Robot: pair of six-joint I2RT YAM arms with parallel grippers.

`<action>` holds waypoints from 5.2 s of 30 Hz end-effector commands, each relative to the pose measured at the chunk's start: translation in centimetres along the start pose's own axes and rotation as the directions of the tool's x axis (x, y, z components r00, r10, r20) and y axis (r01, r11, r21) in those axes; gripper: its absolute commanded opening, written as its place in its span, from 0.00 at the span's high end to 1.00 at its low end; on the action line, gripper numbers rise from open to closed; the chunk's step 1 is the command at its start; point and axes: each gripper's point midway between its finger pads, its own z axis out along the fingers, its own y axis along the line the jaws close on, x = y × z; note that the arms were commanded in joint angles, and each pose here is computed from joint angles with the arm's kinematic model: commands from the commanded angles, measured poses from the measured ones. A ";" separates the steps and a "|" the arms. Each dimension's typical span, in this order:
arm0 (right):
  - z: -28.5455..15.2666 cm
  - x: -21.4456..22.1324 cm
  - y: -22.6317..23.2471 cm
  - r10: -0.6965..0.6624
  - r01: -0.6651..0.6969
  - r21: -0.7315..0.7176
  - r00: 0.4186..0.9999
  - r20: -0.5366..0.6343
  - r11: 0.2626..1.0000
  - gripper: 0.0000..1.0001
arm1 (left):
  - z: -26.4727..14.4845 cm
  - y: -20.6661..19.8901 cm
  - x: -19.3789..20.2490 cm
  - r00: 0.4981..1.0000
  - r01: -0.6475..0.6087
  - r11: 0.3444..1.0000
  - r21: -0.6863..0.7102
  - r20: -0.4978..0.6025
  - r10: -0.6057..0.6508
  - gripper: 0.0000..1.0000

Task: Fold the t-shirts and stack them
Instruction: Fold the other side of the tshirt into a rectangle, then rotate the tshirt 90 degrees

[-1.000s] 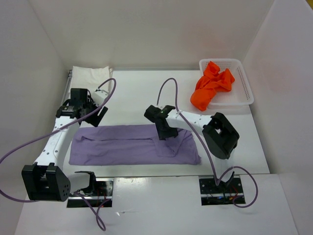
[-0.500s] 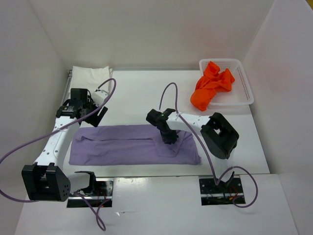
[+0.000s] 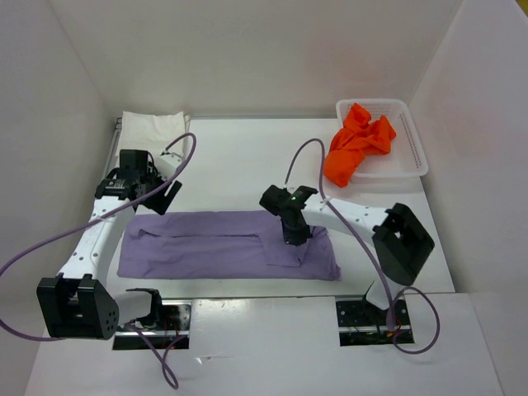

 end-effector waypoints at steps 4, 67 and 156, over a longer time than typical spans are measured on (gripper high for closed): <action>-2.9 2.2 -1.7 0.143 -0.144 -0.056 0.990 -0.008 0.988 0.98 | -0.1 0.1 -0.3 1.000 0.025 1.000 -0.013 0.017 -0.025 0.21; 5.8 6.1 -3.0 0.440 -0.458 -0.016 0.863 -0.249 0.889 0.65 | 10.6 8.3 13.1 0.917 0.200 0.971 -0.132 -0.324 -0.233 0.35; -5.6 -24.9 -5.1 0.191 -0.092 -0.230 0.869 0.457 0.969 0.01 | 0.6 -21.7 7.0 0.773 -0.482 0.482 0.731 0.096 0.627 0.96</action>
